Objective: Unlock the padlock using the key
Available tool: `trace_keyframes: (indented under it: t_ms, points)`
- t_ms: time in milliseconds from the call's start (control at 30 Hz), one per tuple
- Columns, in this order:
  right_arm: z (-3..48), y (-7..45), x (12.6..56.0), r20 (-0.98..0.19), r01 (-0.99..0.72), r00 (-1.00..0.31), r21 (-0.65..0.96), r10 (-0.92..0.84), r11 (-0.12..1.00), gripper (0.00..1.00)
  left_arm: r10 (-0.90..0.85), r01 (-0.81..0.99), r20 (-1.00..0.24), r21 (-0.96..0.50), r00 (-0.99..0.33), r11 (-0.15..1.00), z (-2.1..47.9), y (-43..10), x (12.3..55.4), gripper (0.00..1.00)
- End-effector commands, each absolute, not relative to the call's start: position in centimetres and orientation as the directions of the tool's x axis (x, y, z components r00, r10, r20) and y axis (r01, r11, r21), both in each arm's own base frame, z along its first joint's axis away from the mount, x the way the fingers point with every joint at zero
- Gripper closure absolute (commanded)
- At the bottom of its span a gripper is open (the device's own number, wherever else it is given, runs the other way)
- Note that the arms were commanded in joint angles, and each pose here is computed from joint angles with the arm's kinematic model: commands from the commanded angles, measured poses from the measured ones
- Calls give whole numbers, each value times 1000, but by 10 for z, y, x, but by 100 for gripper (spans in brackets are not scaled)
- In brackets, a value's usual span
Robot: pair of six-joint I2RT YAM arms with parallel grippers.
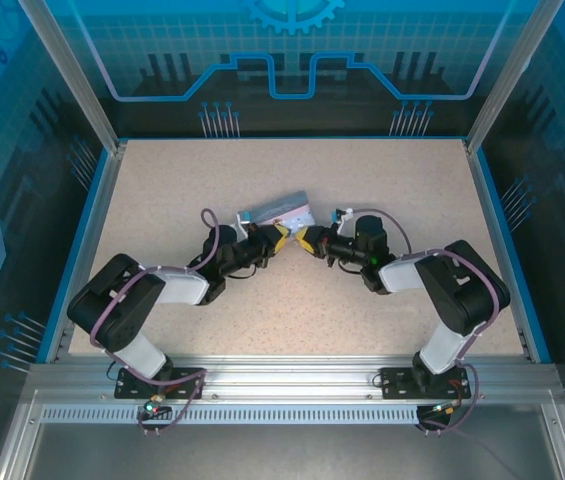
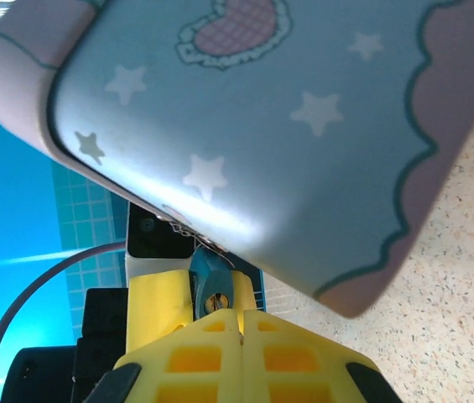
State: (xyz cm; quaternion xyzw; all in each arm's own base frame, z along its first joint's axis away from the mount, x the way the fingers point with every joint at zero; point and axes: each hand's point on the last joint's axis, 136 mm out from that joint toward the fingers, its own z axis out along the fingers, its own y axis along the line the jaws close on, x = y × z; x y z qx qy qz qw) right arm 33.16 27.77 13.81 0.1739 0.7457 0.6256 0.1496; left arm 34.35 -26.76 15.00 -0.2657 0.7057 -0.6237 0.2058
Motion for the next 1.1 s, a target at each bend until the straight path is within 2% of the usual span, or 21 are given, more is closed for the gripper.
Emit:
trace_keyframes:
  t_ms: [0, 667, 1067]
  points:
    - [121, 293, 306, 17, 98, -929, 974, 370, 202, 100, -395, 69, -36, -995, -918, -69, 206, -303, 301, 100]
    - [111, 285, 304, 11, 109, -924, 965, 382, 237, 100, -379, 72, -41, -995, -924, -69, 204, -281, 307, 100]
    - [122, 278, 290, -139, -19, -935, 938, 325, 347, 100, -401, 57, -32, -997, -916, -51, 200, -277, 311, 100]
